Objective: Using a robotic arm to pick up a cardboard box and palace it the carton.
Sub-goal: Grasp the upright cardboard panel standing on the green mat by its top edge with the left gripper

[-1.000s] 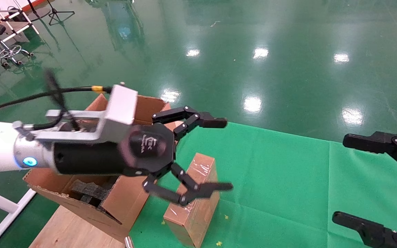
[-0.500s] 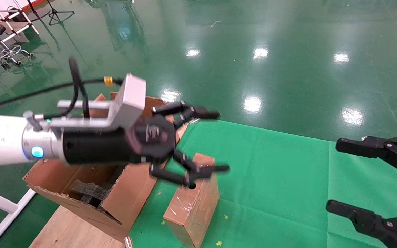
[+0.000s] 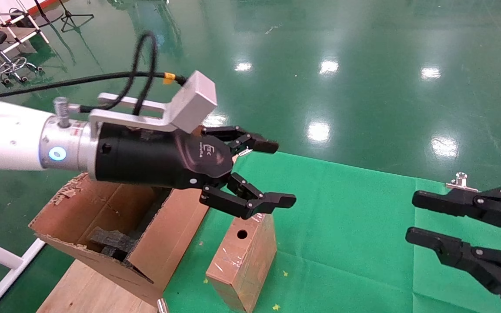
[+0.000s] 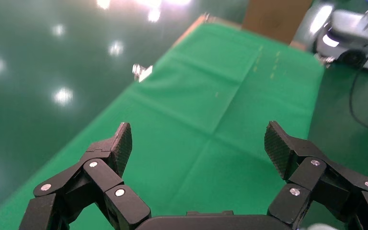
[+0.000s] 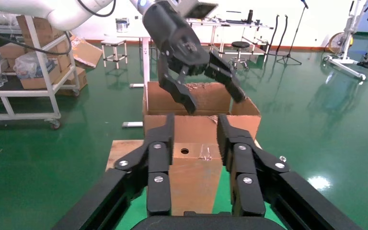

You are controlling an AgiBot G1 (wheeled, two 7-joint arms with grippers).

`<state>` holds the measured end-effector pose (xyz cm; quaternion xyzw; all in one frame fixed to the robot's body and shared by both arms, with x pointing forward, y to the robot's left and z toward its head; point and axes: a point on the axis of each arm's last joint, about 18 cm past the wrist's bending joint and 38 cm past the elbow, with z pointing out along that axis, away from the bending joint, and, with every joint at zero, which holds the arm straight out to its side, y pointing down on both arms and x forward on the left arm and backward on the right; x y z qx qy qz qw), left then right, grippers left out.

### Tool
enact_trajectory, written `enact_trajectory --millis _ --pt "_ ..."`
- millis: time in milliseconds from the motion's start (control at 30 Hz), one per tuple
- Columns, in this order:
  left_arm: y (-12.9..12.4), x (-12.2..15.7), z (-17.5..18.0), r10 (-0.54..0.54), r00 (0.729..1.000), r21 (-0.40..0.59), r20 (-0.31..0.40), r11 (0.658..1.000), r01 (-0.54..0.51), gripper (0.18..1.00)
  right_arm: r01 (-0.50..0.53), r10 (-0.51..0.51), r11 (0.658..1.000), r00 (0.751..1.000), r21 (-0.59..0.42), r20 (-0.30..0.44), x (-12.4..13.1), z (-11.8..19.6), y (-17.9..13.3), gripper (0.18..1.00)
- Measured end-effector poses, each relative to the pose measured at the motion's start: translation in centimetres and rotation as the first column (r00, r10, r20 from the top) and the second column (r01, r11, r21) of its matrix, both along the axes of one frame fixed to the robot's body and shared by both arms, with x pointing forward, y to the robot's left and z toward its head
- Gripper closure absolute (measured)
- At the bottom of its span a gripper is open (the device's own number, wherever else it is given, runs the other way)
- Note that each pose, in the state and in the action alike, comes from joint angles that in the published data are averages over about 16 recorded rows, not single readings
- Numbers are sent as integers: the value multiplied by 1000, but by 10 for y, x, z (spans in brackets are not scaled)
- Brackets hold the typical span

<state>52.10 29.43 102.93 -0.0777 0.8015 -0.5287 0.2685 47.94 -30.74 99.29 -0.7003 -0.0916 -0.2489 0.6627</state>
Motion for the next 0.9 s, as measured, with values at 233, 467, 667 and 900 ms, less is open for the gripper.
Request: enact_trajectory --millis 233,467,667,900 --pt "-5 11 -5 117 983 101 -138 989 -104 183 0 0 1000 1000 0 0 0 0 0 821" --pt "-10 20 -9 226 949 187 -219 964 -187 183 0 0 1000 1000 0 0 0 0 0 918" --pt "-13 27 -10 298 921 237 -250 941 -240 183 0 0 1000 1000 0 0 0 0 0 962" --pt "-15 33 -14 370 890 291 -266 911 -292 183 0 0 1000 1000 0 0 0 0 0 985"
